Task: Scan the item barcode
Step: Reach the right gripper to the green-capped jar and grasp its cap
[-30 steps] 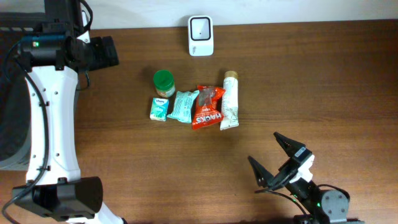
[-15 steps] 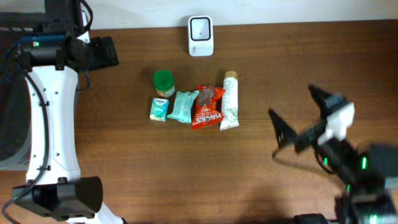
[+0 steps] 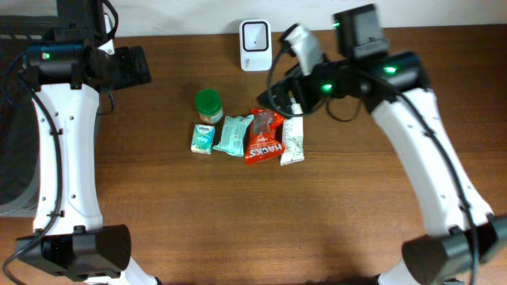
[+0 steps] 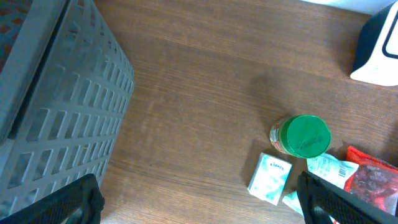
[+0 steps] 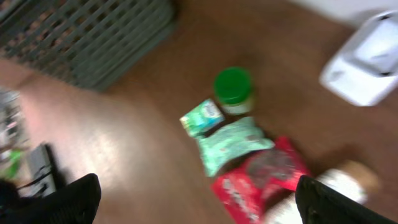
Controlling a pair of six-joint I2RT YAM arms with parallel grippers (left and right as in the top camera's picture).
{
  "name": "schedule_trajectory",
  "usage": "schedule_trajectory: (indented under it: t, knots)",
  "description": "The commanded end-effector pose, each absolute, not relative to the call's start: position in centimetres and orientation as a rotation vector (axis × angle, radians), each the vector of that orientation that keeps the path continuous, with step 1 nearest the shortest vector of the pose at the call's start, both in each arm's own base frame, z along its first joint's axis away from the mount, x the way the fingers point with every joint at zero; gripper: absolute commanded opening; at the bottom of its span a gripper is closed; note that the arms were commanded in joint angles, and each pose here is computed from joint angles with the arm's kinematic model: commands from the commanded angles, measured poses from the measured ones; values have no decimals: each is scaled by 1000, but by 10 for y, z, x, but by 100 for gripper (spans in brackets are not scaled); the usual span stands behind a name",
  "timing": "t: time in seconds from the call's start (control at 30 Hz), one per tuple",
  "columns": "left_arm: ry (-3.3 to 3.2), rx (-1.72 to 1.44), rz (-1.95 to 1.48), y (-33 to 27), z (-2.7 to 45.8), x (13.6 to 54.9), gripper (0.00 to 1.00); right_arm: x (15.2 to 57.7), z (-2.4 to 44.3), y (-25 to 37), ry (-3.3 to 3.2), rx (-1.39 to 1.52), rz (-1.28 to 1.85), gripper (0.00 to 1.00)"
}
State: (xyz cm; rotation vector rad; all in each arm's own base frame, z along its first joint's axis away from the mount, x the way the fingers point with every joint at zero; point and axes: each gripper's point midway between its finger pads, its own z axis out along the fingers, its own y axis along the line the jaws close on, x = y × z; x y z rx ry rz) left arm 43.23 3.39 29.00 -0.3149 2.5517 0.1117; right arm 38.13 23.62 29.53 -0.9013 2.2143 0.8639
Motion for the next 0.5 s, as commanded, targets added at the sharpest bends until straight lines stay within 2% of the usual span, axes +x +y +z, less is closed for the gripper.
schedule_trajectory:
  t: [0.0, 0.03, 0.1, 0.2, 0.47]
  knots:
    - [2535, -330, 114, 34, 296, 433, 99, 381, 279, 286, 2139, -1029, 1018, 98]
    - [2535, -330, 114, 34, 296, 433, 99, 390, 268, 298, 2160, -995, 1035, 98]
    - [2535, -330, 114, 34, 296, 433, 99, 420, 235, 307, 2333, -742, 939, 98]
    - [2535, -330, 114, 34, 296, 433, 99, 432, 202, 301, 2486, -557, 717, 99]
    - [2535, -330, 114, 34, 296, 433, 99, 449, 217, 291, 2451, -468, 729, 99]
